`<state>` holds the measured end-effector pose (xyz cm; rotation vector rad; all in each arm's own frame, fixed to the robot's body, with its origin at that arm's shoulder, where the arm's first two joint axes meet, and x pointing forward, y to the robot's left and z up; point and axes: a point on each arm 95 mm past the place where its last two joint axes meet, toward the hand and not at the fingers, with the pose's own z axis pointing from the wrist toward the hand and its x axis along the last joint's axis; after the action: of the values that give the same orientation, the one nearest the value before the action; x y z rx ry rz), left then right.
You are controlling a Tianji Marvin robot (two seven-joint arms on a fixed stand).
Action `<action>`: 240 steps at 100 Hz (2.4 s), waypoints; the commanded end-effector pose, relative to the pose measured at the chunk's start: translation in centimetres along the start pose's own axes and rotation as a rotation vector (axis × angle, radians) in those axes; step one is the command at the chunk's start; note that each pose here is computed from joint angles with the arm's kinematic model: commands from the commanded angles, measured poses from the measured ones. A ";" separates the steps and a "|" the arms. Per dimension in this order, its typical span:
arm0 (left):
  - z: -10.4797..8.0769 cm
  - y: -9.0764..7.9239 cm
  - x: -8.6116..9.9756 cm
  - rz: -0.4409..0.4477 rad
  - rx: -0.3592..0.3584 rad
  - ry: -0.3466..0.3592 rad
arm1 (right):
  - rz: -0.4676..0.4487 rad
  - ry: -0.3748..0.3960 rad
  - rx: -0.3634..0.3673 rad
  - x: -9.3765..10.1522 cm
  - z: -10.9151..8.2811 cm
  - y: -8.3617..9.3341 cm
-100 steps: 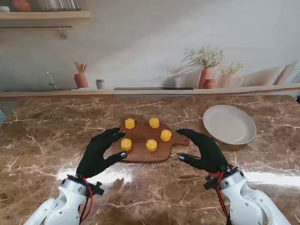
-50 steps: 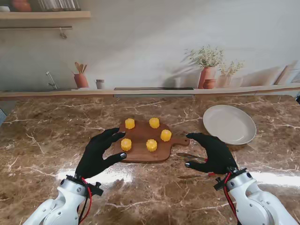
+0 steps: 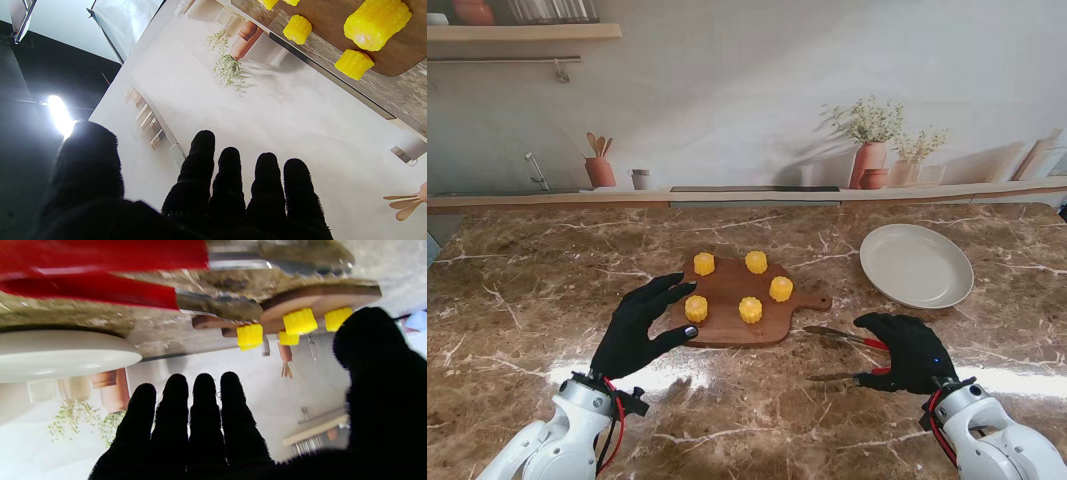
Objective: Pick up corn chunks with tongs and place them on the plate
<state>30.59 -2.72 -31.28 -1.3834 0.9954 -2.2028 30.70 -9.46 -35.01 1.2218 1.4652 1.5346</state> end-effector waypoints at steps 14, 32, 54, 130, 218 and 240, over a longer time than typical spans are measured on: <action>-0.2 0.3 -0.1 -0.008 -0.002 -0.007 | -0.042 -0.050 0.119 -1.9 -0.1 -2.0; -0.2 0.3 -0.2 -0.009 0.002 -0.011 | -0.078 -0.065 0.187 -2.8 0.5 -3.1; -0.3 0.2 -0.4 -0.010 -0.001 -0.017 | -0.099 -0.078 0.214 -3.8 1.1 -4.0; -0.6 0.4 -0.6 -0.003 -0.015 -0.026 | 0.000 -0.119 0.128 -5.6 2.3 -7.0; -0.5 0.5 -0.5 -0.008 -0.018 -0.013 | 0.311 -0.132 -0.138 -3.7 2.3 -5.8; -0.5 0.5 -0.5 -0.009 -0.016 -0.009 | 0.428 -0.129 -0.200 -2.7 2.3 -5.4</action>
<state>30.58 -2.48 -31.84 -1.4003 1.0035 -2.1994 33.40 -11.11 -40.62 1.5475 0.9882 1.7741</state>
